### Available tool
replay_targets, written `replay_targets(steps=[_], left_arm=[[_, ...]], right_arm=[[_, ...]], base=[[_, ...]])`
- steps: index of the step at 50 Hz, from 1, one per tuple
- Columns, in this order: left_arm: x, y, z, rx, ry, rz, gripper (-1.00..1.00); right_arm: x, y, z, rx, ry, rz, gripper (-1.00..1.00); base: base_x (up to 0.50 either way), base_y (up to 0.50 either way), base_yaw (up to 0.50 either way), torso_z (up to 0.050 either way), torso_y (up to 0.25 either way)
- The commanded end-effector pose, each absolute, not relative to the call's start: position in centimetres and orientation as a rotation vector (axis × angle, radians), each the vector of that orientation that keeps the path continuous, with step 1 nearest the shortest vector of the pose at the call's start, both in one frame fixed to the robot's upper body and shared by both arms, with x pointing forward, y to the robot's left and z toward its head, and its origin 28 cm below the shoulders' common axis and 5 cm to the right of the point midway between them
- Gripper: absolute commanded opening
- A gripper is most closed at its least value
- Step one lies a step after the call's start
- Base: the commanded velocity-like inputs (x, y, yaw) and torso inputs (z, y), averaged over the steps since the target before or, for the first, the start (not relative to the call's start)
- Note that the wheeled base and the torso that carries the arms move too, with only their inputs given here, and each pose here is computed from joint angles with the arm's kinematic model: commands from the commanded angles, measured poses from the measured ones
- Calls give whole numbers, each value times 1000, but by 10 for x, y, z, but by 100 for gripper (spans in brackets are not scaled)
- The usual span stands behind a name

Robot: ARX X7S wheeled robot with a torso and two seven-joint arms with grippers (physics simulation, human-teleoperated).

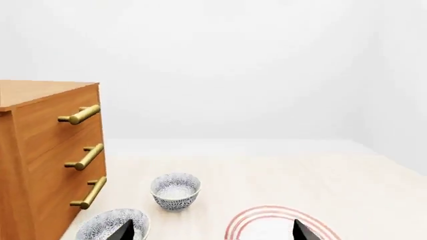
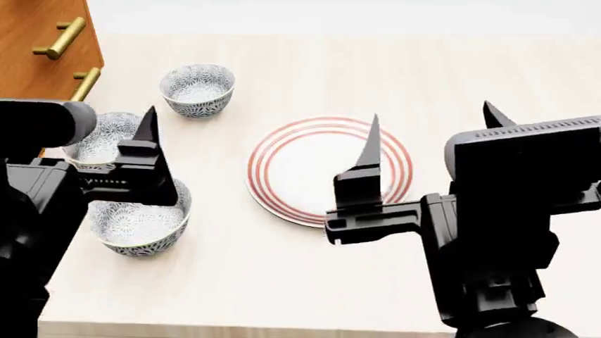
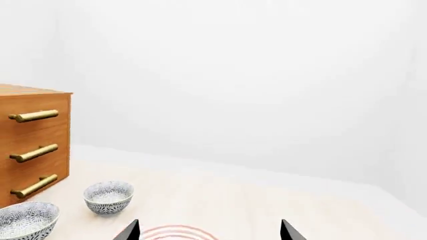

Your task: Put the bowl at the front on the plate.

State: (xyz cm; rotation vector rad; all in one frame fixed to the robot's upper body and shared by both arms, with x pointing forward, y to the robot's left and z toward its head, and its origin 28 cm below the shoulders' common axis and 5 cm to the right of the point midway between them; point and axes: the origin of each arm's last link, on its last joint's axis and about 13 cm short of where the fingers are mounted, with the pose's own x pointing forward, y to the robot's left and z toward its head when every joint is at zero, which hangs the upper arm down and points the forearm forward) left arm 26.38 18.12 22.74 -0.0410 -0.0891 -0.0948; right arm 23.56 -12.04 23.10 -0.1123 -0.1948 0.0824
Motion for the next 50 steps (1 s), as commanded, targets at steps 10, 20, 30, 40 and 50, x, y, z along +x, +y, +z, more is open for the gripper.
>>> replay_targets(steps=[10,20,30,40,50], left_arm=[[260,173,328,-28,-208,-184,100],[262,170,341,-29,-226,-191,100],[261,170,345,-33,-236,-194,100],[263,171,342,-32,-228,-188,100],[265,172,338,-31,-215,-184,100]], right_arm=[[235,-123,323,-236,-311,127,100],[236,-125,337,-257,-321,127,100],[235,-127,340,-269,-311,125,100],[236,-128,339,-269,-305,123,100],[236,-128,338,-266,-305,126,100]], base=[[0,0,0,0,0],[0,0,0,0,0],[0,0,0,0,0],[96,0,0,0,0],[159,0,0,0,0]])
